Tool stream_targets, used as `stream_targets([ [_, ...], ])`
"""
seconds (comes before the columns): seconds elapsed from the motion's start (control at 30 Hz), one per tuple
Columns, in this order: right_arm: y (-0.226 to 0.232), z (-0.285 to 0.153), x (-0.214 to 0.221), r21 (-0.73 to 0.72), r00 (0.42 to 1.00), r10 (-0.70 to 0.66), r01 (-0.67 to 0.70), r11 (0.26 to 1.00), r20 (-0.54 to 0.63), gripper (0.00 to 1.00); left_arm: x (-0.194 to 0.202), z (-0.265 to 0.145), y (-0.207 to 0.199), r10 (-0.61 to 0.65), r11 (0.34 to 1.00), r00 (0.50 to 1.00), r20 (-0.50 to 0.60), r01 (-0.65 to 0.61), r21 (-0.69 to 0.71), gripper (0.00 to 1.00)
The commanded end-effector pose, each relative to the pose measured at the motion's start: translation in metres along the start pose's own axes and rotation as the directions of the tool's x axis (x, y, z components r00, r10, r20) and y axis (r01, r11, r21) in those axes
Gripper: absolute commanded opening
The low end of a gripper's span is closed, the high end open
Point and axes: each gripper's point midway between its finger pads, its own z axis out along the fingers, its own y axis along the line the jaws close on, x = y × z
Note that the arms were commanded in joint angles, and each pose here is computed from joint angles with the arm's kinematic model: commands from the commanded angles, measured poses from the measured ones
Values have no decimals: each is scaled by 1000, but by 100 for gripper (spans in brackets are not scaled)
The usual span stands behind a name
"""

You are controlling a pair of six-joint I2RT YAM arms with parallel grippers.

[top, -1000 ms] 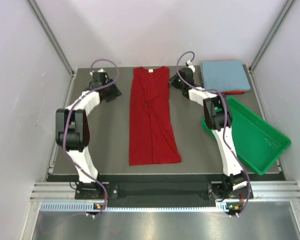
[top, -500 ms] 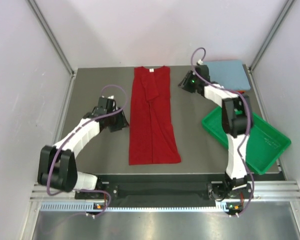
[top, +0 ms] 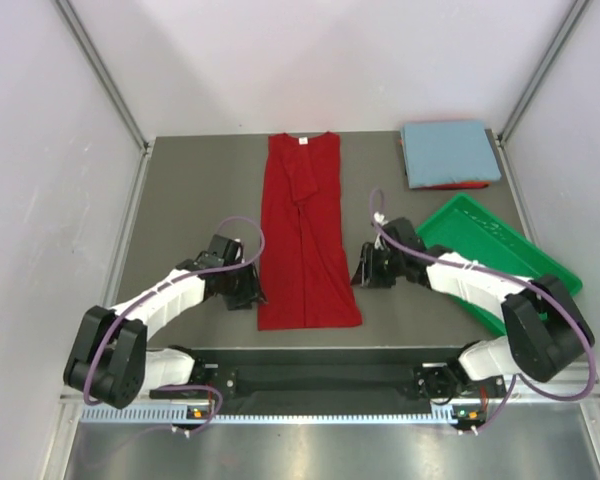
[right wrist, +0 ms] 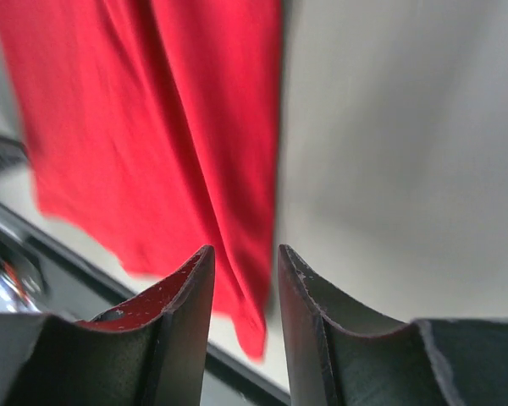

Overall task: Fold and stack the t-shirts
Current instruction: Fold the tshirt

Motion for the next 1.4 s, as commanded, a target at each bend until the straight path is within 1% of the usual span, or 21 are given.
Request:
stream_targets([
  [0.0, 7, -9, 15, -10, 999, -33, 33, 999, 25, 36, 7, 3, -13, -28, 998, 999, 17, 27, 58, 52],
  [0.13, 1, -6, 42, -18, 1000, -3, 3, 1000, -5, 37, 13, 9, -8, -26, 1000, 1000, 0, 26, 3, 47],
  [0.2, 2, -5, 48, -30, 1000, -3, 3, 1000, -4, 36, 14, 11, 0, -30, 998, 1000, -8, 29, -54, 36],
  [0.23, -1, -4, 55, -27, 1000, 16, -16, 1000, -9, 36, 13, 10, 0, -33, 997, 999, -4, 32, -71, 21],
  [0.27, 4, -3, 61, -42, 1000, 9, -10, 999, -16, 35, 8, 7, 1, -34, 995, 999, 9, 35, -95, 16],
  [0.3, 7, -3, 65, -58, 1000, 9, -9, 998, -15, 34, 7, 4, 11, -34, 987, 999, 21, 37, -157, 12],
  [0.37, 12, -2, 79, -65, 999, 4, -6, 998, -35, 33, 3, -3, 14, -32, 980, 999, 42, 40, -195, 6],
  [0.4, 11, 0, 80, -51, 1000, 3, -4, 999, -29, 32, 0, -7, 24, -24, 967, 998, 62, 39, -250, 5],
  [0.53, 5, 3, 97, -18, 999, -2, 2, 1000, -42, 28, 4, -8, 28, -35, 962, 998, 59, 50, -268, 2],
  [0.6, 4, 3, 101, -15, 999, -8, 7, 1000, -41, 23, 7, -8, 31, -37, 956, 998, 55, 52, -290, 0],
  [0.63, 3, 4, 104, -14, 999, -8, 8, 1000, -40, 18, 8, -9, 34, -37, 948, 998, 58, 53, -313, 2],
  [0.7, 5, 4, 107, -22, 999, -9, 8, 1000, -35, 14, 11, -9, 34, -33, 944, 998, 46, 46, -328, 15],
  [0.73, 4, 4, 110, -18, 999, 0, 0, 1000, -39, 13, 9, -10, 29, -35, 945, 998, 49, 49, -323, 29],
  [0.83, 8, 2, 115, -28, 999, -5, 3, 1000, -42, 13, -4, -24, 14, 2, 947, 995, 97, 29, -319, 39],
  [0.87, 9, 2, 115, -29, 999, -6, 5, 1000, -43, 15, -8, -29, 10, 19, 947, 993, 113, 18, -320, 40],
  [0.93, 14, -3, 111, -37, 1000, 0, -1, 999, -28, 19, -18, -37, -11, 54, 967, 988, 144, -16, -253, 40],
  [0.97, 11, -5, 113, -19, 999, 2, -3, 1000, -39, 25, -22, -40, -28, 74, 980, 986, 150, -44, -195, 40],
  [1.0, 12, -8, 109, -18, 1000, 3, -3, 1000, -22, 26, -23, -40, -52, 82, 994, 986, 145, -70, -88, 40],
  [1.1, 16, -20, 103, -13, 1000, -5, 5, 1000, -6, 29, -15, -35, -96, 96, 988, 990, 104, -108, 111, 38],
  [1.27, 21, -34, 89, 5, 999, -20, 19, 1000, 35, 32, 7, -15, -125, 172, 972, 984, 53, -178, 156, 39],
  [1.37, 19, -37, 86, 26, 999, -27, 26, 999, 45, 34, 17, 0, -130, 202, 970, 979, 30, -205, 134, 41],
])
